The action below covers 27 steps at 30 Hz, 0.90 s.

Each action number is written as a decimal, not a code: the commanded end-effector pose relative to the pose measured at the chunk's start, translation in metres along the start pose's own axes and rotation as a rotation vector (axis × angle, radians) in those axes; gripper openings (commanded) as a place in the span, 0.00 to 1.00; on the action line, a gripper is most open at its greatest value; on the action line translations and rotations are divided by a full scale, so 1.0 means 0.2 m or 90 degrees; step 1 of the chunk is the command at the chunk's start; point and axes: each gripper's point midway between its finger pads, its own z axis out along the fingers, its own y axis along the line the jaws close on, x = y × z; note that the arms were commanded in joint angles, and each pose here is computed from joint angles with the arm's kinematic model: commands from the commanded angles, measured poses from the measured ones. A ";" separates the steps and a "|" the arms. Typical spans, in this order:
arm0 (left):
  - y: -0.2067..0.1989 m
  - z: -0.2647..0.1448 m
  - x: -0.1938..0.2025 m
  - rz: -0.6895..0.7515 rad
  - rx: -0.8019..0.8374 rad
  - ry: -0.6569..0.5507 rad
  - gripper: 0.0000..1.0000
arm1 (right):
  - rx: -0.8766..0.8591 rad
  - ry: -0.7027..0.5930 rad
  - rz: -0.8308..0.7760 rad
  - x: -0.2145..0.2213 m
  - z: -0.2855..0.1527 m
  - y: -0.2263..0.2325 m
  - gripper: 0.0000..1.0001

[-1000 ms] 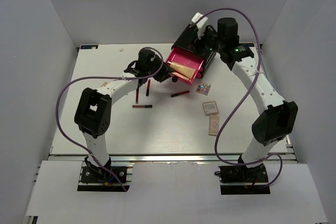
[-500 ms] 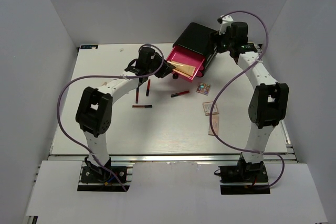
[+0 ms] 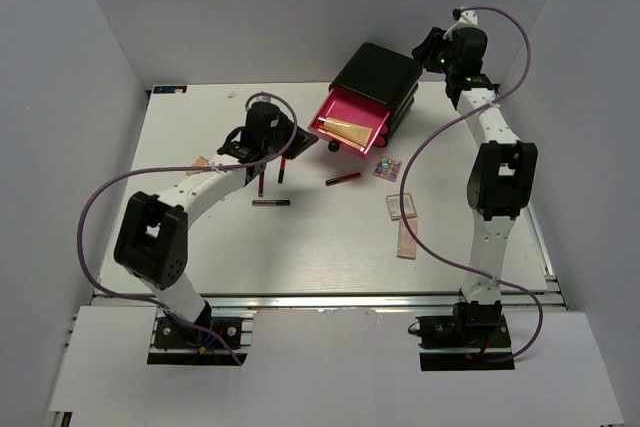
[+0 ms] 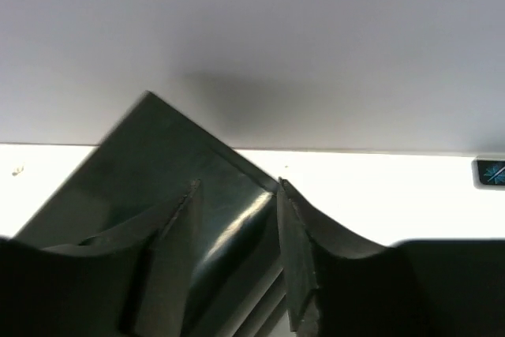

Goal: Organize the makeup

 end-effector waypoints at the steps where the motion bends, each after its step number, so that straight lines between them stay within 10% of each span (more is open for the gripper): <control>1: 0.11 0.07 0.06 -0.013 -0.031 0.028 0.08 | -0.018 -0.024 0.079 -0.02 0.09 -0.01 0.53; 11: 0.19 0.21 0.14 -0.024 -0.036 0.076 0.27 | -0.091 0.007 0.144 0.15 0.24 -0.05 0.68; 27: -0.03 0.49 0.09 -0.006 0.082 0.092 0.28 | -0.225 0.132 0.213 0.44 0.13 0.08 0.44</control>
